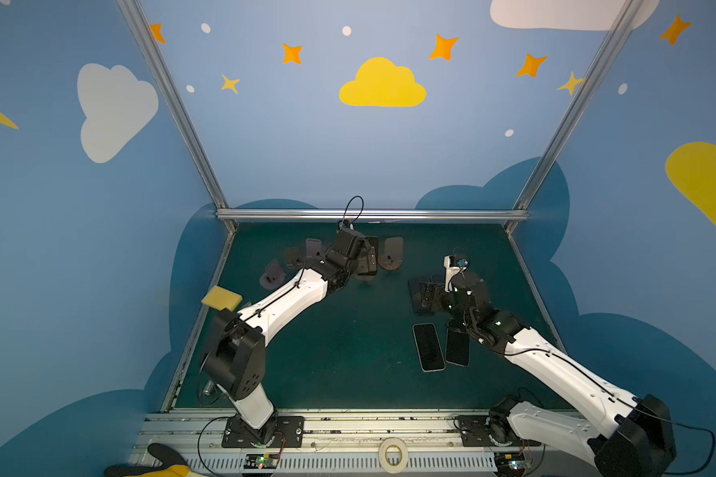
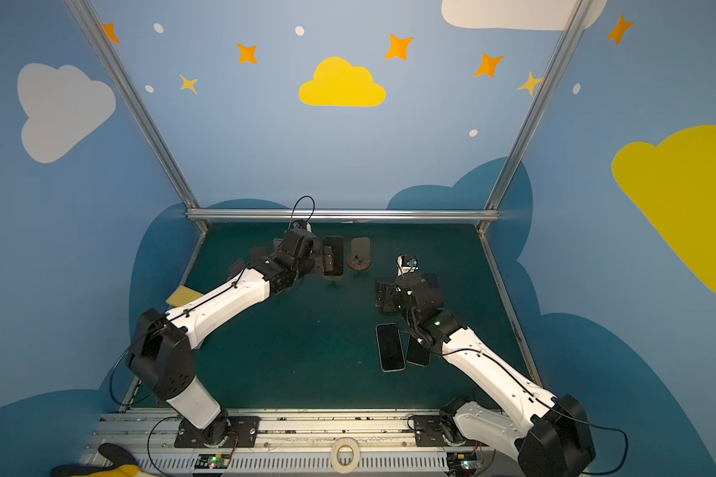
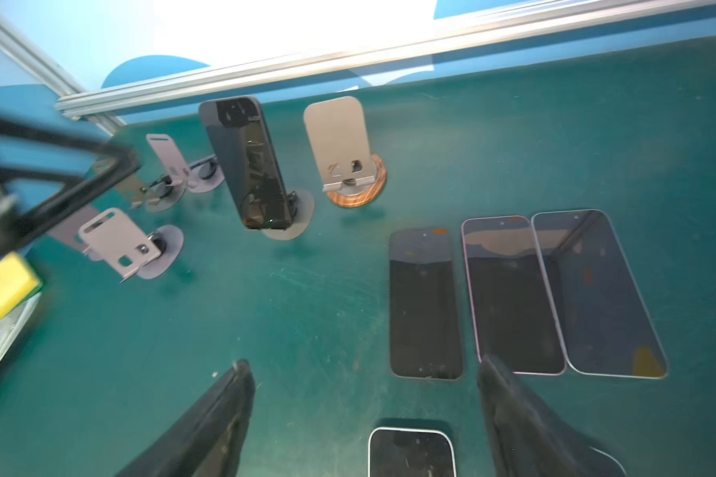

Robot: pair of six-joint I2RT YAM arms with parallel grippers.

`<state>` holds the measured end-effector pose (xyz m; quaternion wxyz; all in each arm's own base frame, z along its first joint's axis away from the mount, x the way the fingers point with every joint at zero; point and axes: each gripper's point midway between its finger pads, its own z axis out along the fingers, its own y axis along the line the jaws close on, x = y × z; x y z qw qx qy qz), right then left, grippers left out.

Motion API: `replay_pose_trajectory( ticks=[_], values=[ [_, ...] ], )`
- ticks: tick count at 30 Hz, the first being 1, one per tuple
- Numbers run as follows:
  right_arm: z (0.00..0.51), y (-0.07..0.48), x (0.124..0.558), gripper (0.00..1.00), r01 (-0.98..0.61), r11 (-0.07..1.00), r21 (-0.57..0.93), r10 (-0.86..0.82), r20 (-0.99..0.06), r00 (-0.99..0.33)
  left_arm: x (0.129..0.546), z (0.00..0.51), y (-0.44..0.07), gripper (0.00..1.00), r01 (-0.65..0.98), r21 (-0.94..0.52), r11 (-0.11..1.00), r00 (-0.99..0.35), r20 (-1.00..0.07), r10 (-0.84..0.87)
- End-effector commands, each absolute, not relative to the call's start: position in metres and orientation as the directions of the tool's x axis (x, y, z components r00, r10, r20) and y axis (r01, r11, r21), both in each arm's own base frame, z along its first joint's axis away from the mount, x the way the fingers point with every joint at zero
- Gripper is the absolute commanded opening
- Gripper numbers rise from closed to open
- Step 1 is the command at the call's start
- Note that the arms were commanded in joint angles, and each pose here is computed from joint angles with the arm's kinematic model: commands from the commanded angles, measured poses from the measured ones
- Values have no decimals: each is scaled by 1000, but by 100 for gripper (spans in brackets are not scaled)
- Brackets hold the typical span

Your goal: Remove the phone from the phone stand

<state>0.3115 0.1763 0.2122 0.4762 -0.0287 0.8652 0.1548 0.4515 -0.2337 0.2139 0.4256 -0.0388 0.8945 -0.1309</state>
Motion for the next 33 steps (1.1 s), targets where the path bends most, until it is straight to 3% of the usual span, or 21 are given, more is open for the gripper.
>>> replay_pose_trajectory(
  ticks=[1,5,10,24,33],
  values=[
    [222,173,311,85,-208,948,241,108,-859,-501,470,206,-239,100,42,-204,978,-696,-708,-117],
    [229,152,306,85,-150,967,206,114,-876,-469,478,194,-257,100,113,-173,978,-761,-649,-27],
    [240,136,298,86,-133,962,240,174,-907,-384,488,190,-264,100,135,-161,978,-755,-655,-4],
    [218,136,301,86,-113,961,253,184,-889,-419,518,169,-260,96,120,-4,993,-759,-645,89],
    [207,149,300,86,-170,931,322,229,-881,-414,533,161,-262,93,92,-5,996,-739,-671,65]
  ],
)
